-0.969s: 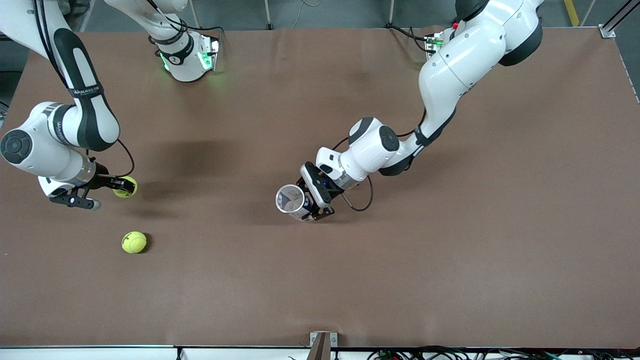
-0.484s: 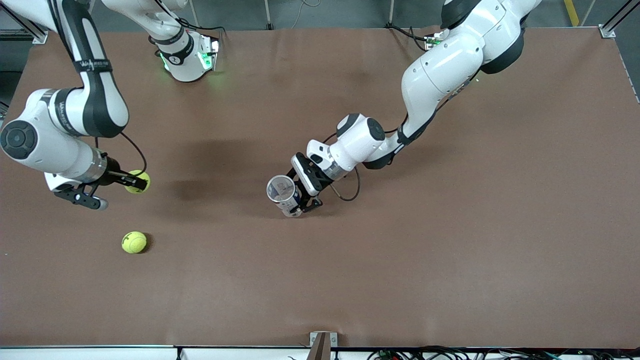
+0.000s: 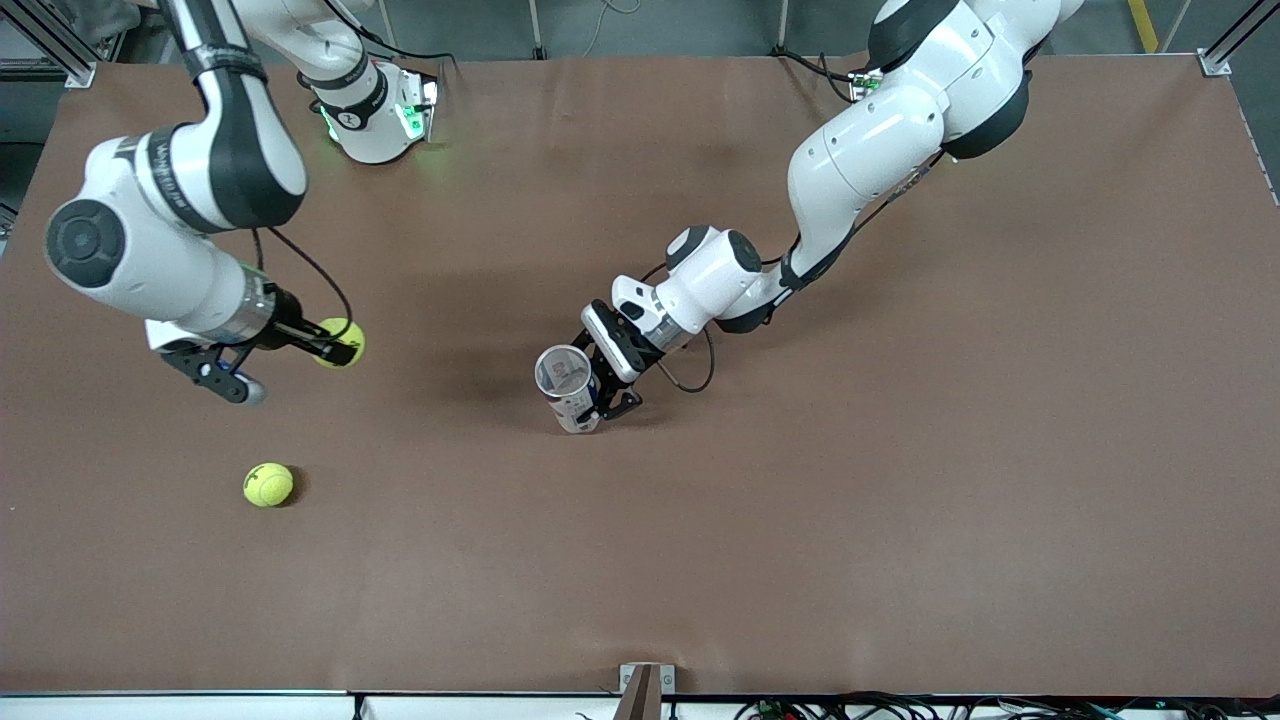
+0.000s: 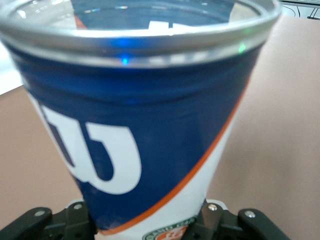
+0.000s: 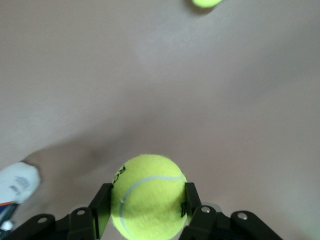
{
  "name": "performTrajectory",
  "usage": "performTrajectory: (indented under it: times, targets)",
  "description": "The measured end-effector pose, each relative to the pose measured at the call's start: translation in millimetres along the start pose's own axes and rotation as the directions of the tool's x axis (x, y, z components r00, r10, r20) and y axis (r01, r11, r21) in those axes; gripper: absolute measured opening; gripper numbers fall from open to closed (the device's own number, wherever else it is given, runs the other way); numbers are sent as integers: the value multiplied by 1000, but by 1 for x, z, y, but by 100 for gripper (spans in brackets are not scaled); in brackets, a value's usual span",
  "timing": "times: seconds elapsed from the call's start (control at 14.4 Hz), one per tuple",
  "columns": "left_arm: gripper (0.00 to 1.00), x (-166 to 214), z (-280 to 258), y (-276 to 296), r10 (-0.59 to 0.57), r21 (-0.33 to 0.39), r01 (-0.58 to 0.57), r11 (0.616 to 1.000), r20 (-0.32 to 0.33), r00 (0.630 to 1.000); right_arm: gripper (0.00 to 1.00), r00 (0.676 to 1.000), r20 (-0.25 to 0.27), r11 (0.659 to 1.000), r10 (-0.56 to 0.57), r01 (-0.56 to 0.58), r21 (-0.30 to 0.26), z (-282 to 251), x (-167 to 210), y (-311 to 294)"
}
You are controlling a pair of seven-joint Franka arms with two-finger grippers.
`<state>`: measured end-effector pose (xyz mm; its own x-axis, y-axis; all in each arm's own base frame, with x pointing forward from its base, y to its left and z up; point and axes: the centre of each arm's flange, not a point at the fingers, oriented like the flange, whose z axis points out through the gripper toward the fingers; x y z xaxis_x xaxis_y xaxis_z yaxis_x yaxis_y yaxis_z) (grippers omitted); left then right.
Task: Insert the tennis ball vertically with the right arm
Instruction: 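Carry the ball with the right gripper over the can's open rim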
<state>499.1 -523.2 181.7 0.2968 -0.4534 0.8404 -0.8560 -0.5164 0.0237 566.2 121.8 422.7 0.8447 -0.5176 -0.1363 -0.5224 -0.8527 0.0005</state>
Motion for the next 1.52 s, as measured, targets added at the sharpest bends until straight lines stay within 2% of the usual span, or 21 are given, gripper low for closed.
performTrajectory:
  times: [0.21,0.55,0.76,1.11,1.38,1.52]
  targets:
    - [67,-4,1,1,-3,2,3,1000,-1,1000,63,998,-18,998,63,-63,10,-8,-32,-37]
    - [67,-7,3,1,-6,3,6,1000,0,1000,63,987,-25,985,160,-158,65,-31,-66,-77]
    - [67,-7,3,2,-5,2,5,1000,-1,1000,63,975,-10,969,224,-222,111,-47,-80,-95]
    - [67,-6,4,6,-2,-3,2,1000,-1,1000,63,946,23,934,324,-324,150,-55,-96,-137]
    - [68,-6,4,8,-1,-5,1,1000,-1,1000,63,922,40,908,386,-387,163,-52,-97,-164]
    - [68,-6,4,8,0,-4,0,1000,-1,1000,63,914,46,901,403,-405,152,-43,-102,-176]
